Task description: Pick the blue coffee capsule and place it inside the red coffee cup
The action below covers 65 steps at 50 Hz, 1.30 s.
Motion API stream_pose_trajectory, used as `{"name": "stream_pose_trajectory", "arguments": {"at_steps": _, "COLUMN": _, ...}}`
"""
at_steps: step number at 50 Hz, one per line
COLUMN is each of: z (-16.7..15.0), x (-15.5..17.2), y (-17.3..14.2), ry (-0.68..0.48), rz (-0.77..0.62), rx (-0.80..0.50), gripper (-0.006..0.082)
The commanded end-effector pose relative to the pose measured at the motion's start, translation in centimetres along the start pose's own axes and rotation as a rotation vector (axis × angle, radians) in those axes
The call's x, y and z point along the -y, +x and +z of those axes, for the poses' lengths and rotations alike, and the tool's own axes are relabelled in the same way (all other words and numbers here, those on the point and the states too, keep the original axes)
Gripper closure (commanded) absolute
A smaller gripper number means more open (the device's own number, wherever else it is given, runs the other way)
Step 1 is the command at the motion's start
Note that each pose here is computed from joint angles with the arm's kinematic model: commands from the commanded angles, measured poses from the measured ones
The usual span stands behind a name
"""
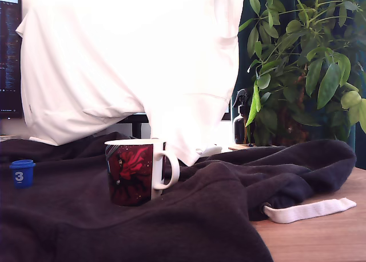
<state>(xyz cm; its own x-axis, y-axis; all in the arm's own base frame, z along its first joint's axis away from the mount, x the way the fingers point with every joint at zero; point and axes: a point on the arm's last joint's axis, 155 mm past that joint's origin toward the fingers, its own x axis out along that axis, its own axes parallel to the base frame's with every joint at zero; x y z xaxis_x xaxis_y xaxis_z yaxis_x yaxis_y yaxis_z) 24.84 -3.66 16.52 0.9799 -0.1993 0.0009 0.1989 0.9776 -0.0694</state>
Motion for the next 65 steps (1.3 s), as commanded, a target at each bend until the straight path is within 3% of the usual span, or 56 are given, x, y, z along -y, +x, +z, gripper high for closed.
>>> {"name": "stream_pose_trajectory", "arguments": {"at_steps": 1, "z": -0.1, "x": 0.9, "y": 0.1, "ry": -0.042, "rz": -0.054, "rx": 0.020, "gripper": 0.0788}}
{"name": "stream_pose_trajectory", "arguments": {"at_steps": 6, "z": 1.3, "x": 2.7, "y": -0.2, "ry": -0.111, "rz": -0.147, "rx": 0.050, "gripper": 0.0788}}
{"name": "stream_pose_trajectory", "arguments": {"at_steps": 15, "z": 2.4, "x": 3.1, "y": -0.2, "ry": -0.158, "rz": -0.169, "rx": 0.044, "gripper": 0.0788}}
{"name": "stream_pose_trajectory", "arguments": {"at_steps": 24, "z": -0.2, "x": 2.6, "y": 1.4, "ry": -0.207, "rz": -0.149, "rx": -0.076, "gripper": 0.0787}}
{"name": "stream_pose_trajectory", "arguments": {"at_steps": 28, "z": -1.4, "x": 2.4, "y": 2.2, "ry": -0.213, "rz": -0.143, "rx": -0.125, "gripper": 0.0742}}
{"name": "stream_pose_trajectory", "arguments": {"at_steps": 32, "z": -1.7, "x": 2.0, "y": 3.1, "ry": -0.188, "rz": -0.131, "rx": -0.129, "gripper": 0.0559}}
{"name": "stream_pose_trajectory", "arguments": {"at_steps": 38, "z": -2.5, "x": 1.4, "y": 4.4, "ry": -0.119, "rz": -0.112, "rx": -0.141, "gripper": 0.0136}}
{"name": "stream_pose_trajectory", "arguments": {"at_steps": 41, "z": -3.7, "x": 1.2, "y": 4.9, "ry": -0.109, "rz": -0.104, "rx": -0.187, "gripper": 0.0062}}
{"name": "stream_pose_trajectory", "arguments": {"at_steps": 65, "z": -8.5, "x": -1.1, "y": 9.9, "ry": 0.015, "rz": -0.045, "rx": -0.301, "gripper": 0.0064}}
